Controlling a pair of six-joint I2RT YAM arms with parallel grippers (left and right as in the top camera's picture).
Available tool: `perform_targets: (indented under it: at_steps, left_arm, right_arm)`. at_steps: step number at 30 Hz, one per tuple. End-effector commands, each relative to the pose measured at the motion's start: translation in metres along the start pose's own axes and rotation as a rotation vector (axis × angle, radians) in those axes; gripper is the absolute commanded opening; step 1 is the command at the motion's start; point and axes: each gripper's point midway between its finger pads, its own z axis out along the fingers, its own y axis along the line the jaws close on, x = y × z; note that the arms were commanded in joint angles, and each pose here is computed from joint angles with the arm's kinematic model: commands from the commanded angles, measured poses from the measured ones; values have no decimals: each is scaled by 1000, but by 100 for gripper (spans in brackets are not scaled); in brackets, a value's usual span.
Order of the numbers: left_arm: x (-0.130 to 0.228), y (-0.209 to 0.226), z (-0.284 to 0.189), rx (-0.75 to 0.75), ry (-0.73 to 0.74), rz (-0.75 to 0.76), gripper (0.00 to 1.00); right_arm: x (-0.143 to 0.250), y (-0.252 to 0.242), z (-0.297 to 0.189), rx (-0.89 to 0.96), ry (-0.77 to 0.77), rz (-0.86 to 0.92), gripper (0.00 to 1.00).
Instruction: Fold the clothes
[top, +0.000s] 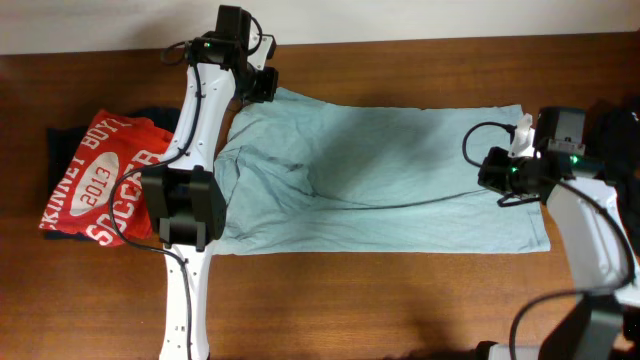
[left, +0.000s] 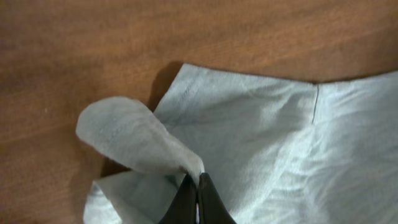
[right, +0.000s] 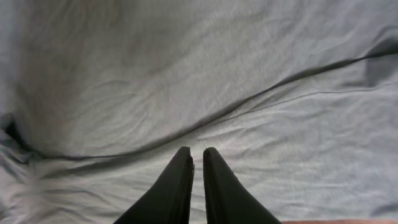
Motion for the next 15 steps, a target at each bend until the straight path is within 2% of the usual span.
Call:
perform_targets:
  at_steps: [1, 6, 10, 13, 15]
  left_arm:
    - [-1, -6, -7, 24, 3, 12, 0]
    - [17, -23, -11, 121, 75, -9, 0]
    - [33, -29, -14, 149, 142, -29, 1]
    - [38, -29, -14, 147, 162, -33, 13]
    - [43, -30, -15, 148, 183, -39, 14]
  right_arm:
    - [-20, 0, 2, -88, -3, 41, 13]
    - [-40, -3, -1, -181, -14, 92, 12]
    - [-44, -7, -3, -180, -24, 98, 11]
    - [-44, -7, -3, -180, -24, 98, 10]
    - [-44, -7, -3, -180, -24, 98, 9]
